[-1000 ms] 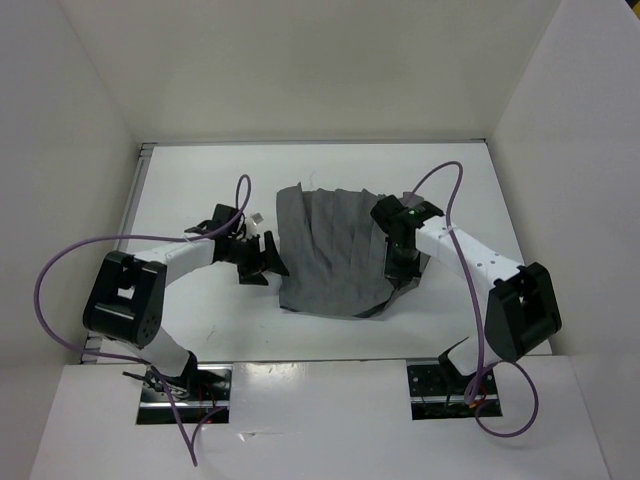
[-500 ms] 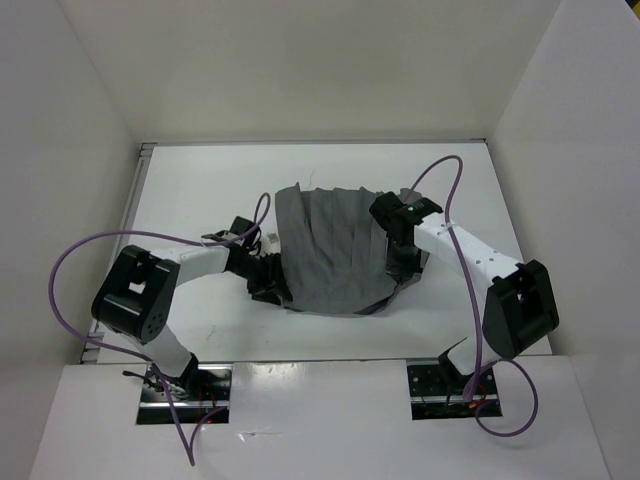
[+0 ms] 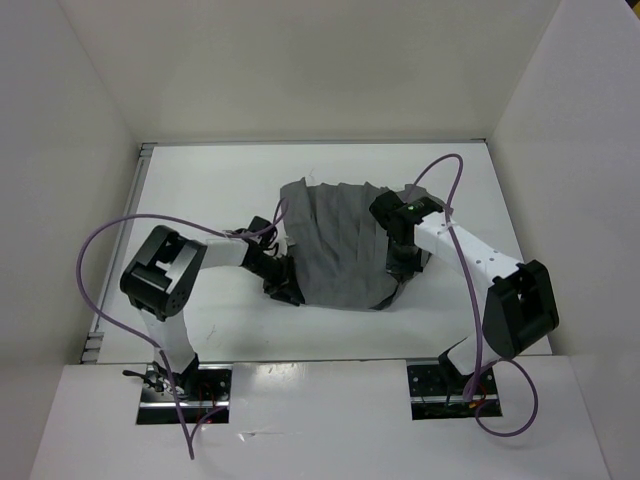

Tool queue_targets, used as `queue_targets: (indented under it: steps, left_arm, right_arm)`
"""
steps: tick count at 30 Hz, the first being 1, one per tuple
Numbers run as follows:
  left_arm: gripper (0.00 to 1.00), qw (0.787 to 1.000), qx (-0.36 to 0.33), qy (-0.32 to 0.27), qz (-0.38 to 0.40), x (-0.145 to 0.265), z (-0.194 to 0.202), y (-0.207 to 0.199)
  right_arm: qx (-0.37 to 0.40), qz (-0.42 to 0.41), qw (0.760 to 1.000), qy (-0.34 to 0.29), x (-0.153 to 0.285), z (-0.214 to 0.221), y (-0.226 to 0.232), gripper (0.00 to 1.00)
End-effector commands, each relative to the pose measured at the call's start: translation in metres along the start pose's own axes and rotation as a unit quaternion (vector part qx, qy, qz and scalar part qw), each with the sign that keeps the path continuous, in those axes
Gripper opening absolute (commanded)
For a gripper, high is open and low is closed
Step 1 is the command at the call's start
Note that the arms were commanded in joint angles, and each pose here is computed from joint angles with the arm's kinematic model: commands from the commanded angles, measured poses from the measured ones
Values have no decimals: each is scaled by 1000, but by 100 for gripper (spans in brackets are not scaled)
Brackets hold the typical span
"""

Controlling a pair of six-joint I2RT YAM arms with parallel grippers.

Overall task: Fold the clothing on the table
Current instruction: Fold the skirt

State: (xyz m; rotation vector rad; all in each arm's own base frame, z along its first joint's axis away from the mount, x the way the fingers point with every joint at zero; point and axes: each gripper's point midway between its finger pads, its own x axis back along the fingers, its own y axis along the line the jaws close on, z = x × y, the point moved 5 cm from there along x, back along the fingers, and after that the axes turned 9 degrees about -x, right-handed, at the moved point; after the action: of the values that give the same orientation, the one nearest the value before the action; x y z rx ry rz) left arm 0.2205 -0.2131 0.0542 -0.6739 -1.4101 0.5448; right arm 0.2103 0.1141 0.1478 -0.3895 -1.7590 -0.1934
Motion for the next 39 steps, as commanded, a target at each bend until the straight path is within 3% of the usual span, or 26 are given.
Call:
queue_targets:
  steps: [1,3,4,9,12,14,15,18,19,21,23,24,26,27,32,34,35,38,39]
  left_arm:
    - [28,999,-34,-33,-1,-4,-25,-5]
    - [21,999,-33,-39,-3,-4,-27,-5]
    - [0,999,-33,-39,-3,-4,-27,-5]
    - [0,996,-55,-72,0,27,-35,-25]
    - [0,981,-118,-155,10,83,-72,-68]
    - [0,964,-157,-213,13,124,-100,-95]
    - [0,939,-194,-283,22,174,-132,-125]
    - [0,910,-233,-336,64,240,-164,-159]
    - [0,887,-269,-368,76,272,-167,-186]
    - [0,878,-285,-377,75,285,-167,-193]
    - [0,872,-296,-382,74,291,-155,-198]
    - [0,884,-278,-369,67,277,-154,-178]
    - [0,888,-271,-367,63,268,-140,-167]
    - [0,905,-247,-341,56,246,-128,-144]
    - [0,932,-223,-278,69,203,-80,-103]
    - [0,923,-241,-289,77,212,-52,-112]
    - [0,925,-239,-283,87,212,-37,-114]
    - [0,894,-290,-327,100,247,9,-148]
    - [0,869,-322,-359,107,268,30,-168]
  right_arm:
    - [-18,-13,999,-23,16,-7,-1,0]
    - [-19,-17,999,-26,18,-7,-2,0]
    - [-19,-17,999,-26,18,-7,-2,0]
    - [-33,-24,998,-45,27,-11,-4,0]
    - [-53,-36,993,-100,52,-41,-9,0]
    - [-98,-60,980,-162,79,-90,-18,0]
    - [-93,-56,978,-180,84,-109,-23,0]
    - [-137,-92,944,-286,147,-173,-40,0]
    - [-148,-115,926,-328,177,-189,-43,0]
    - [-146,-146,910,-360,201,-200,-43,0]
    - [-130,-176,908,-358,210,-199,-37,0]
    - [-128,-188,904,-362,213,-198,-36,0]
    - [-117,-202,909,-344,201,-185,-34,0]
    - [-102,-223,912,-330,197,-176,-27,0]
    - [-47,-285,921,-261,174,-113,-10,0]
    - [-19,-320,920,-226,174,-84,-4,0]
    - [-11,-350,906,-240,193,-72,-10,0]
    - [16,-414,879,-238,224,-46,-17,0]
    - [21,-438,861,-258,246,-37,-27,0]
